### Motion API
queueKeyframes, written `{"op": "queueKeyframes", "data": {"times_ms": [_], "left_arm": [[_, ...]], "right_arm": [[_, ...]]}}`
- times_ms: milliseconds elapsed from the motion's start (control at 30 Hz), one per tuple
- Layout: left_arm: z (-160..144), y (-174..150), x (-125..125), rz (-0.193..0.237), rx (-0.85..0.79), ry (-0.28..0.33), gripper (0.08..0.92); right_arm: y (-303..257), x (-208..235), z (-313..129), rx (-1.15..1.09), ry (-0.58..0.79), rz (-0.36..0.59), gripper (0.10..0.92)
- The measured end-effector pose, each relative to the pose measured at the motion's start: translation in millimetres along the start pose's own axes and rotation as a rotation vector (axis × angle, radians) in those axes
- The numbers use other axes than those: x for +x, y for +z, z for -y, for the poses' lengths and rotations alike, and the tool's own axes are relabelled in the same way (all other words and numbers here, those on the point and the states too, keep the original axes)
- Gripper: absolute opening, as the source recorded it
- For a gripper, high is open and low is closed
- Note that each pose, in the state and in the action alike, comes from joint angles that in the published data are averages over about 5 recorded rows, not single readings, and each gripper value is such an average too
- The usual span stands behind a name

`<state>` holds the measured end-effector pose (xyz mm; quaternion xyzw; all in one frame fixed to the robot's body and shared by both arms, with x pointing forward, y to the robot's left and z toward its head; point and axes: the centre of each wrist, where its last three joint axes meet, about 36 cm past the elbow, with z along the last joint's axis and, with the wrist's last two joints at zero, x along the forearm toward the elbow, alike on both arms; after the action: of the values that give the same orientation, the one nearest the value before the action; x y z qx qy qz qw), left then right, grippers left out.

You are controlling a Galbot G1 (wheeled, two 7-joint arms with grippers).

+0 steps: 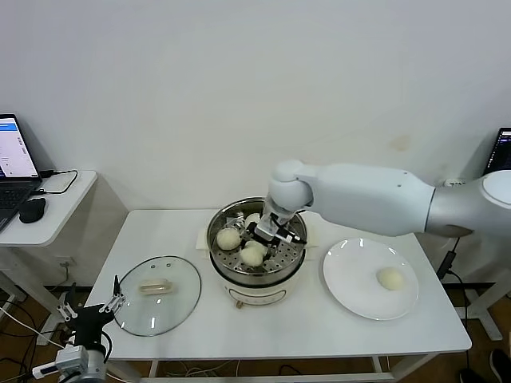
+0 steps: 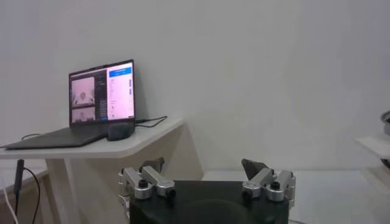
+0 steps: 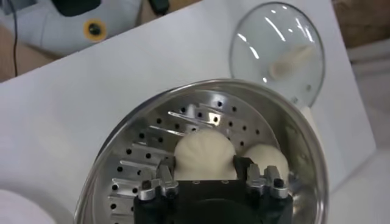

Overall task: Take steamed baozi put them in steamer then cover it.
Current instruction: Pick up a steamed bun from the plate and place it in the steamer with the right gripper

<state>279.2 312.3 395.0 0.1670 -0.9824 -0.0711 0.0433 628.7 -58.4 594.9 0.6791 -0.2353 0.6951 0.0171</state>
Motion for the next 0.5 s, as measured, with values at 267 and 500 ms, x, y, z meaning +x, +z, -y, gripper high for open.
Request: {"op": "queueKeyframes", "data": {"times_ms": [267,500], "left_arm": [[-0.2,0.8,-0.3,0.001,0.004,-0.005,0.823],[-1.2,-0.1,-1.4,0.004,0.0,-0.002,0.823]], "right_arm": [[-2.6,-5.7,-1.0,0.056,-0.014,0.011,0.759],[1.8,11.0,-1.6,0.038,-0.004,0.002,0.821]]}}
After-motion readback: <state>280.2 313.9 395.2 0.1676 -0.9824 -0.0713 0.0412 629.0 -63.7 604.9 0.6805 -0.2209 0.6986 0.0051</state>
